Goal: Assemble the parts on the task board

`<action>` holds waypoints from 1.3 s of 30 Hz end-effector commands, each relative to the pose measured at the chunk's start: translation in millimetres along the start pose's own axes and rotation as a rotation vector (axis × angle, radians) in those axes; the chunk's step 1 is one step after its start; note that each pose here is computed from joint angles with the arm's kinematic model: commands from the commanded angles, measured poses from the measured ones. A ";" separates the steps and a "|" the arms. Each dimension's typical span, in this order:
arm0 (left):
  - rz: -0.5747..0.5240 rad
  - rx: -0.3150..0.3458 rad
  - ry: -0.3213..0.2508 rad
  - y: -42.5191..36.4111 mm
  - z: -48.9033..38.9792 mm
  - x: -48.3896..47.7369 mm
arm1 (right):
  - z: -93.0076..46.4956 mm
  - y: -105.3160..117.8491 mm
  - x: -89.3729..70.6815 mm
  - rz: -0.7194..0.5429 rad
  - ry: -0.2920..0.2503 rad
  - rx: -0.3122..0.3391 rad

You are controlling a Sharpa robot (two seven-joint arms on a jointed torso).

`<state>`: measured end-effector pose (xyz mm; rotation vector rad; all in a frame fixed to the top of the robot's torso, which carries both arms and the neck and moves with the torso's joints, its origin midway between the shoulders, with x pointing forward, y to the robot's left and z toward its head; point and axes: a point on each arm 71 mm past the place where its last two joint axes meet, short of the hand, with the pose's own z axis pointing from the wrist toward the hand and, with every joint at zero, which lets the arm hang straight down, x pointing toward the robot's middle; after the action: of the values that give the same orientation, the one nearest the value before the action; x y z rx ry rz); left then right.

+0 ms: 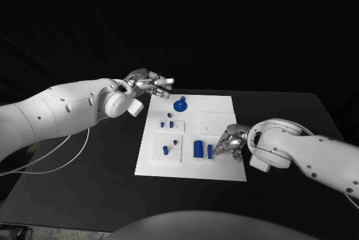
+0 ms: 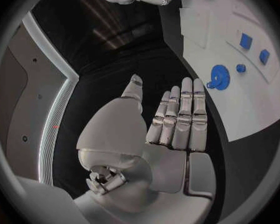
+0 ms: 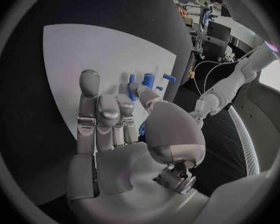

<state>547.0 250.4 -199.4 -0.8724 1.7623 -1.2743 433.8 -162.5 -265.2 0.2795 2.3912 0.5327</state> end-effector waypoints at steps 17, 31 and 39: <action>0.003 0.032 -0.010 -2.4 -1.0 -0.5 | -17.9 5.0 -15.6 -0.181 -0.351 -0.351; 0.005 0.024 -0.013 -1.7 -1.4 -1.3 | -8.8 1.0 1.6 -0.260 -0.340 -0.356; 0.010 0.018 -0.015 -1.2 -1.2 -1.5 | -3.8 0.2 5.6 -0.277 -0.345 -0.346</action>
<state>546.7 253.0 -198.4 -0.8668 1.7453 -1.2708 427.3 -163.0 -266.2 -0.0608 1.9489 0.7007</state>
